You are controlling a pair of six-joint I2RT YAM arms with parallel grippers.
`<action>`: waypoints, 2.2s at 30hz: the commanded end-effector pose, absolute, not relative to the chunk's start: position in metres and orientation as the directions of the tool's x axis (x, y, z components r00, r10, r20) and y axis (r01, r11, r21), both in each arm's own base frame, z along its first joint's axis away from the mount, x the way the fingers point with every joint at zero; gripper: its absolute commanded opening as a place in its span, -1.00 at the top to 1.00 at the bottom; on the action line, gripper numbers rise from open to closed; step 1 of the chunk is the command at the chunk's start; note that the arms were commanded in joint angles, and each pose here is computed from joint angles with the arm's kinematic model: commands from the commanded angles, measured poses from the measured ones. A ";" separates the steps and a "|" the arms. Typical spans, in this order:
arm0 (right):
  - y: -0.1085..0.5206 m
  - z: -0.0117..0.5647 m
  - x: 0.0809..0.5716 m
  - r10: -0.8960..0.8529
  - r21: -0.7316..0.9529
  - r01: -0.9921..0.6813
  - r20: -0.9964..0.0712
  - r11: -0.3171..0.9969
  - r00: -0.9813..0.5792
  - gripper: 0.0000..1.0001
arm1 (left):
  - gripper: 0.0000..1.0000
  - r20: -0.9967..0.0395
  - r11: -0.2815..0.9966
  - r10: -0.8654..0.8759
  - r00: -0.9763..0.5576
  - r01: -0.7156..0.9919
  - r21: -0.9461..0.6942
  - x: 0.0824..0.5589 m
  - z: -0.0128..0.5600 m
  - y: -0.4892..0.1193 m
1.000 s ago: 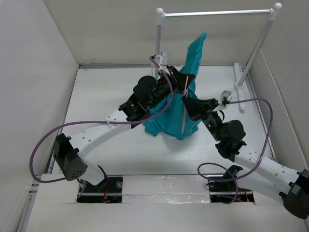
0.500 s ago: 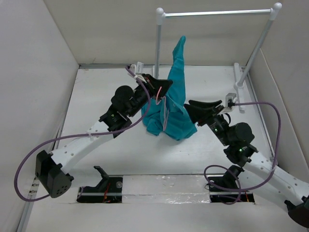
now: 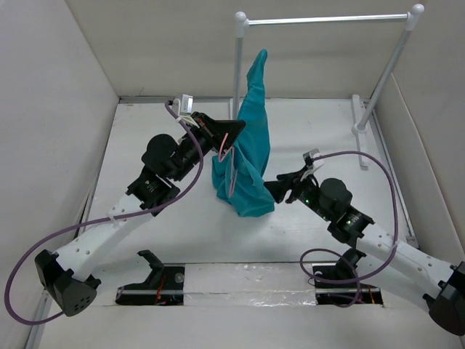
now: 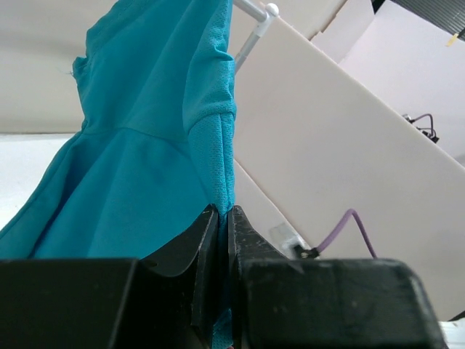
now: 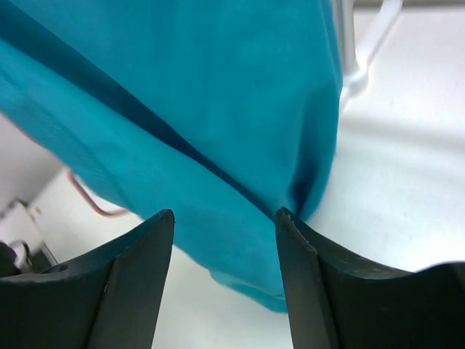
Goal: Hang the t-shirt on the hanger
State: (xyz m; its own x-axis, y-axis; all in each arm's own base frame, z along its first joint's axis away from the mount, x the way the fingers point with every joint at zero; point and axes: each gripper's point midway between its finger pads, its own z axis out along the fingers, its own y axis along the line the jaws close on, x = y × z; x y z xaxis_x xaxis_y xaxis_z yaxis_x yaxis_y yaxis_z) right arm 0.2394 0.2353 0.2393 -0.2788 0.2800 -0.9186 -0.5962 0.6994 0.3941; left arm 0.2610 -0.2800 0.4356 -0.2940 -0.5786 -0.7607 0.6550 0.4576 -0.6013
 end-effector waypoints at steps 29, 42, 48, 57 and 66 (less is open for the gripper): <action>0.288 0.210 0.216 0.109 0.382 -0.719 -0.912 0.581 -0.396 -0.18 | 1.00 -0.743 0.405 -0.619 -0.255 0.707 -0.580 0.252 0.475 -0.274; 0.309 0.169 0.199 0.091 0.399 -0.610 -0.877 0.684 -0.471 1.00 | 1.00 -0.666 0.340 -0.699 -0.262 0.697 -0.632 0.264 0.490 -0.274; 0.318 0.132 0.175 0.040 0.403 -0.580 -0.842 0.708 -0.537 1.00 | 1.00 -0.593 0.300 -0.762 -0.260 0.670 -0.679 0.285 0.502 -0.265; 0.340 0.096 0.122 -0.032 0.433 -0.595 -0.790 0.677 -0.612 1.00 | 1.00 -0.516 0.279 -0.822 -0.240 0.621 -0.733 0.323 0.511 -0.267; 0.333 0.213 0.099 0.062 0.425 -0.650 -0.862 0.629 -0.504 1.00 | 1.00 -0.602 0.426 -0.756 -0.256 0.506 -0.750 0.350 0.416 -0.290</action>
